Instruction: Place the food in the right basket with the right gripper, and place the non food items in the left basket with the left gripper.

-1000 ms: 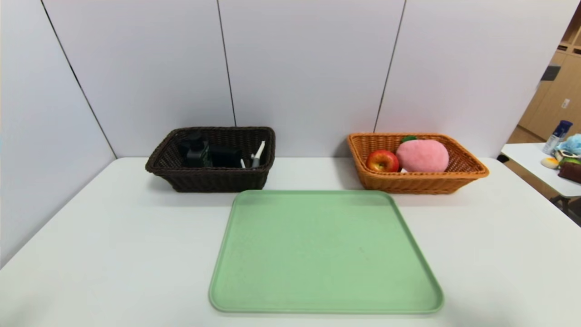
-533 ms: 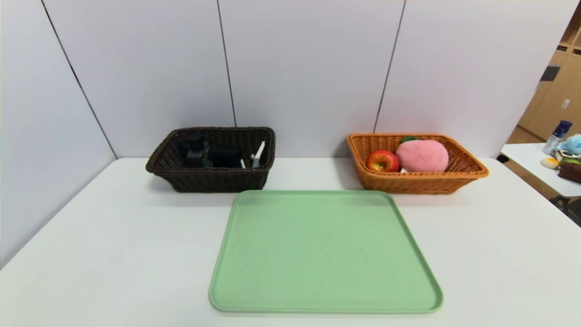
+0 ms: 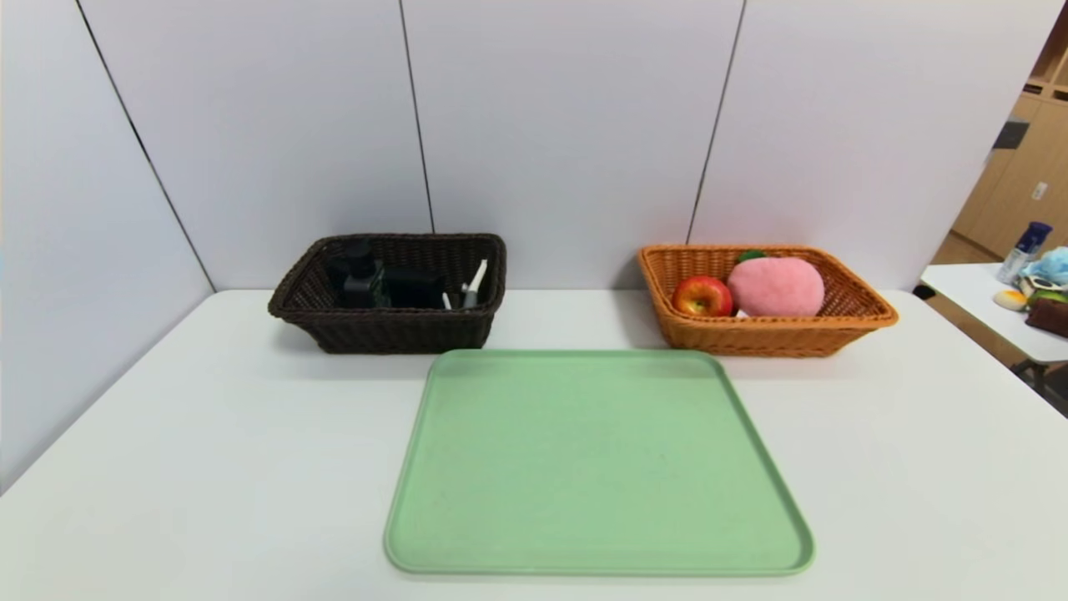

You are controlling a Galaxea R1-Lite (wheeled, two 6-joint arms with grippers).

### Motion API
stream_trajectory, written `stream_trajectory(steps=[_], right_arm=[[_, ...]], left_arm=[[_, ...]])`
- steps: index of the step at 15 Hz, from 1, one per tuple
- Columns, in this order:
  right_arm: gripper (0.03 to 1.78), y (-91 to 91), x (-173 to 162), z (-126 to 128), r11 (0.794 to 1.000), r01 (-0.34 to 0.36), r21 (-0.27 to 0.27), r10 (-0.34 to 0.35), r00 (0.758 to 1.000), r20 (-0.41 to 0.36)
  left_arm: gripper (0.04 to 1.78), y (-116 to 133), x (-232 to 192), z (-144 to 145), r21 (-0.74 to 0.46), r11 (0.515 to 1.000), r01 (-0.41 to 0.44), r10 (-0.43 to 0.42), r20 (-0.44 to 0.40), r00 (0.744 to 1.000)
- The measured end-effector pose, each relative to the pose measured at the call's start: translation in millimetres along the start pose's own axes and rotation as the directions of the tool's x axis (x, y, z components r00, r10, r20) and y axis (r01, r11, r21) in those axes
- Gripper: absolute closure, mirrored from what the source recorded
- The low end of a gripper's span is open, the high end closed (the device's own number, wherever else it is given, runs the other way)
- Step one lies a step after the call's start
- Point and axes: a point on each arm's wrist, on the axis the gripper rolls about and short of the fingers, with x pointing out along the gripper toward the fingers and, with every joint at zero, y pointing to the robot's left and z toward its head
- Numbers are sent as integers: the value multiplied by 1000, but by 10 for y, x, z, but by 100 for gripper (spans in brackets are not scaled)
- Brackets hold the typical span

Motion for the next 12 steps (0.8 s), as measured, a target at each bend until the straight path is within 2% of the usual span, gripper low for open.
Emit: stream_trajectory(steps=[3,5,6,7,8,10,12], right_arm=[[10,29,32,-108,999,28,-25,-26,996,84],[10,41,42,-156,998,50,-42,-44,990,134],[10,45,45,-175,998,52,-46,-46,990,131],[10,57,50,-221,998,44,-49,-39,995,95],[10,72,55,-287,998,31,-50,-29,999,34],[10,112,50,-438,1000,-16,-18,13,994,-109],[10,155,29,-554,992,-79,100,99,972,-211]], left_arm=[[13,-33,77,-77,33,998,58,-64,204,977],[13,-66,162,-185,54,995,81,-94,294,951],[13,-75,185,-213,66,995,80,-98,340,935],[13,-77,190,-211,73,994,78,-100,380,920],[13,-83,203,-242,80,993,84,-107,373,921],[13,-113,247,-382,77,983,169,-184,257,949],[13,-137,272,-535,28,968,249,-250,112,962]])
